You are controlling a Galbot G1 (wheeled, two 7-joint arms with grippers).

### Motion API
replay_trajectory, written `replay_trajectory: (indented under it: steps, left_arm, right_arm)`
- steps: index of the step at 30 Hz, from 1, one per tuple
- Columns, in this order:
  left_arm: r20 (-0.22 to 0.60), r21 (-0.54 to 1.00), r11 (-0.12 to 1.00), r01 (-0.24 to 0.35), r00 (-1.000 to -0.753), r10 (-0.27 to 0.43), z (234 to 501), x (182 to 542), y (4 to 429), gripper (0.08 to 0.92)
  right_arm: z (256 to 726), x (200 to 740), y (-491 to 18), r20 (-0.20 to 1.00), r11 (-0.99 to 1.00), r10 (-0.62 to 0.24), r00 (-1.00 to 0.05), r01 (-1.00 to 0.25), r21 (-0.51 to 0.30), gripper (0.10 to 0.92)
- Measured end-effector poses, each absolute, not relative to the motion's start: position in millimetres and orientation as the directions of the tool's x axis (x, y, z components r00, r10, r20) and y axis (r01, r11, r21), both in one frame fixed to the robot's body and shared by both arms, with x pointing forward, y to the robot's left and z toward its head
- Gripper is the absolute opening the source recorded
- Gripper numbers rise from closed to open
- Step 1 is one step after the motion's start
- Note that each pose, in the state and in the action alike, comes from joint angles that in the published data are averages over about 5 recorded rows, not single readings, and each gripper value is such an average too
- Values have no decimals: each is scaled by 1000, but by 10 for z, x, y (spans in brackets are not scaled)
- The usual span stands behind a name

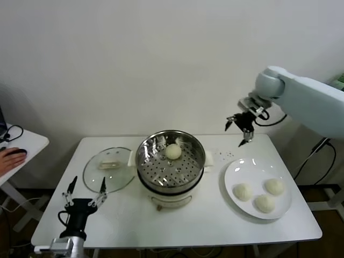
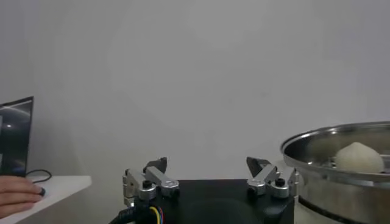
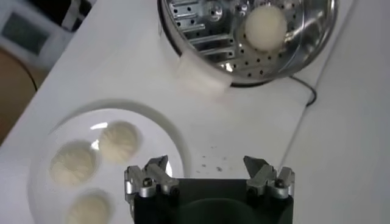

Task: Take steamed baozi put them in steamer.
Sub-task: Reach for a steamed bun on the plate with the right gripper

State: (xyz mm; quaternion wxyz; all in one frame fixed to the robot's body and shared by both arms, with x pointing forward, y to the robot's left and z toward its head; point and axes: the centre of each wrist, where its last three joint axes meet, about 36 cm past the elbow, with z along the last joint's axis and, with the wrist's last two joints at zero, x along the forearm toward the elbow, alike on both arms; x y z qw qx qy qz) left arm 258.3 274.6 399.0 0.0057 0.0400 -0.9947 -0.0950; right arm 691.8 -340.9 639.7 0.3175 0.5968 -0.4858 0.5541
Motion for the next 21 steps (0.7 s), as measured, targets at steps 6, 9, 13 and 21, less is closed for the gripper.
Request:
replay_trajectory:
  steps: [6,9,13,21]
  left_arm:
    - [-2,190,979,-80,-997,-81,3999,2579,2737,823]
    - [1,190,978,-81,-997,-83,3985,2577,2738,823]
    - [4,190,978,-84,-996,-86,3968,2575,2744,823]
    - [13,193,977,-87,-996,-91,3939,2543,2761,823]
  right_arm:
    - [5859,6771,-3613,973,-265,-230,-31,-960,-93,823]
    - [5611,6687,-3664,974,-252,-226,-7,-965,-65,823]
    - [5326,6587,-3704,976,-241,-218,20,-970,-34,823]
    - [4887,6429,-3737,978,-235,-202,55,-972,7,823]
